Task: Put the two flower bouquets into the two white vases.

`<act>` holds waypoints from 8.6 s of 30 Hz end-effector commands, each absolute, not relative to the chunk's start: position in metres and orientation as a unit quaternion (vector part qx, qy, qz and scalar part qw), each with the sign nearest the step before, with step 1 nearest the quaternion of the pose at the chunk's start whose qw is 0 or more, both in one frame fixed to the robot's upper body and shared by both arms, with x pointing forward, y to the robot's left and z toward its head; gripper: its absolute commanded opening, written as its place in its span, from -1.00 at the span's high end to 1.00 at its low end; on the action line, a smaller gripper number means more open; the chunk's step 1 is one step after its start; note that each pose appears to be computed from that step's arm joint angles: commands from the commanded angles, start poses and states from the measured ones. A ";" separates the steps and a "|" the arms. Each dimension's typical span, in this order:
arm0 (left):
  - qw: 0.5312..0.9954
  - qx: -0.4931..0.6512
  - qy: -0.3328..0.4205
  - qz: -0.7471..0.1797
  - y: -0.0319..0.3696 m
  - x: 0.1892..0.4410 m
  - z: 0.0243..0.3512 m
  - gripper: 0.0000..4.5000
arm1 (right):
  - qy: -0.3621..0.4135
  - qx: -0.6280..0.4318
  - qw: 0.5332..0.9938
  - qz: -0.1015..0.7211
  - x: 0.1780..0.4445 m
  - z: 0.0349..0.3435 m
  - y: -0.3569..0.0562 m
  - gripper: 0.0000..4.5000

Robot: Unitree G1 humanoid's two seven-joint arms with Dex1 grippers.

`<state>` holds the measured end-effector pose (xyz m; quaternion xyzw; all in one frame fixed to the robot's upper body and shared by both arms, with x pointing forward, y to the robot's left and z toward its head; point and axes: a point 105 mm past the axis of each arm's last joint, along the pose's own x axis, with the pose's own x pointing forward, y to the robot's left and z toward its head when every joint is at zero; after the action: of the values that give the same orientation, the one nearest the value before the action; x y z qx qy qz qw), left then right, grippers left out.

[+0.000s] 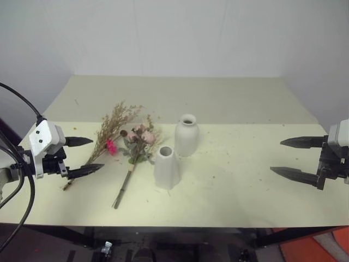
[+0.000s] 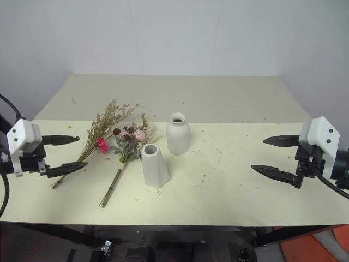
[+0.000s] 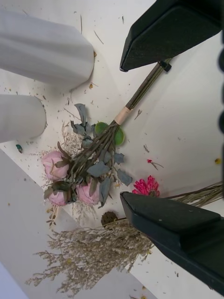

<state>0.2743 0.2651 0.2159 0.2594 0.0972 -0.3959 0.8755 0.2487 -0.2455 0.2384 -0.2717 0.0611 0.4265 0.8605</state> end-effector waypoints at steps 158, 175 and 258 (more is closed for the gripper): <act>0.791 -0.093 -0.202 -0.570 0.023 0.416 0.281 0.72 | 0.009 -0.234 0.928 0.289 0.216 0.236 -0.212 -1.00; 0.797 0.067 -0.126 -0.587 0.036 0.417 0.260 -0.99 | 0.008 -0.231 0.929 0.289 0.220 0.236 -0.213 -1.00; 0.796 0.041 0.493 -0.349 0.191 0.348 0.155 -0.99 | -0.017 -0.255 0.853 0.455 0.216 0.234 -0.136 -1.00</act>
<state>0.3460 0.1905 0.1489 0.0083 0.4999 -0.3543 0.7903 0.2180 -0.1355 0.2246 -0.2450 0.0045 0.4625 0.8521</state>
